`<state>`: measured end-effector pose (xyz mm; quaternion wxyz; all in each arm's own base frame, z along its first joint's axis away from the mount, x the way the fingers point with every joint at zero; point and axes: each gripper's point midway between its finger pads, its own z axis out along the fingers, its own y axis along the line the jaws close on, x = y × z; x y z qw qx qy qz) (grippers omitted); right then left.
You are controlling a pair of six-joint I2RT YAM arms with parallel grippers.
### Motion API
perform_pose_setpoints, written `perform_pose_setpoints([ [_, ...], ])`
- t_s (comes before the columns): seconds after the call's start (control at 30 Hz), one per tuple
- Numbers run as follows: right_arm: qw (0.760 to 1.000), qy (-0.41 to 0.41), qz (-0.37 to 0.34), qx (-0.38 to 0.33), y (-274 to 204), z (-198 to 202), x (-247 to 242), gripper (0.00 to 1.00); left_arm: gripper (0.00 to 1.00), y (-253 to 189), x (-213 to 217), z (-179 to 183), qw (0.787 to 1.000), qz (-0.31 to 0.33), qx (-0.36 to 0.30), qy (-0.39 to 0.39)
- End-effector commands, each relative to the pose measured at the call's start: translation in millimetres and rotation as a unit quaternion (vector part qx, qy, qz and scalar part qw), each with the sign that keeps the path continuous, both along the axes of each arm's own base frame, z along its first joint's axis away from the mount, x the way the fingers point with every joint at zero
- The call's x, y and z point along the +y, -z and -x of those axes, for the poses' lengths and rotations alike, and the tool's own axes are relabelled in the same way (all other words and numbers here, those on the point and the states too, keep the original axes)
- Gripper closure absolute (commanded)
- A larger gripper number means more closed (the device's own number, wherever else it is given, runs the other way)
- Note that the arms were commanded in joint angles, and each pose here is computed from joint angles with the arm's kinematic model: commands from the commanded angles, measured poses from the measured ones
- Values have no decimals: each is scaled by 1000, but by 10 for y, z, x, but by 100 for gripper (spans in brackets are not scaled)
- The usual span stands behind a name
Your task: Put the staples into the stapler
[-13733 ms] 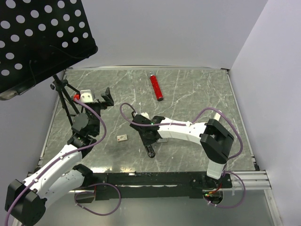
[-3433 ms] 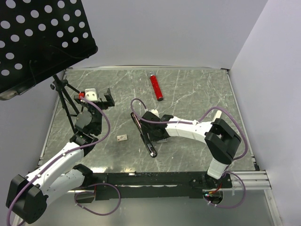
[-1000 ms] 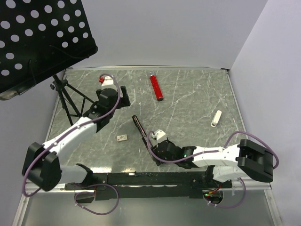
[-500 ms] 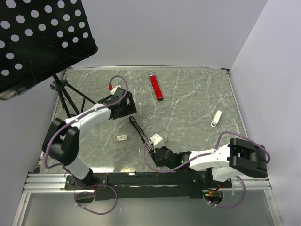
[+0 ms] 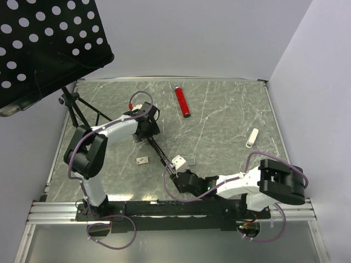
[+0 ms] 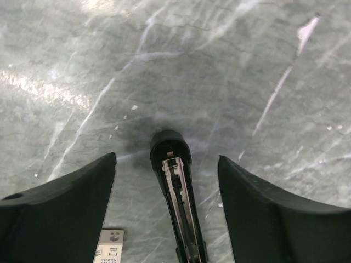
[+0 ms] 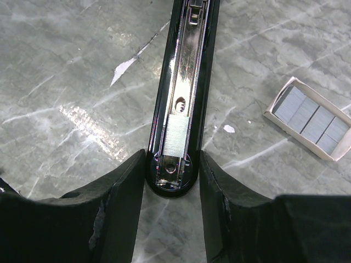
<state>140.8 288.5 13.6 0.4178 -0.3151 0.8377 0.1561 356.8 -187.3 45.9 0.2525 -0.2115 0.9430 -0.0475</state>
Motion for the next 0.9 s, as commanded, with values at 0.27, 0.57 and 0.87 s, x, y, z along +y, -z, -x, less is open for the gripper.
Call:
perform_pose_setpoints([
  [0.27,999,-12,36,15,154,21,-37,85,35,324,78,-9,997,37,44,-55],
  [0.57,999,-11,37,18,160,1,-26,85,72,434,68,61,995,40,66,-57],
  [0.87,1000,-5,18,15,29,-67,-5,85,88,13,89,134,996,66,21,-64],
])
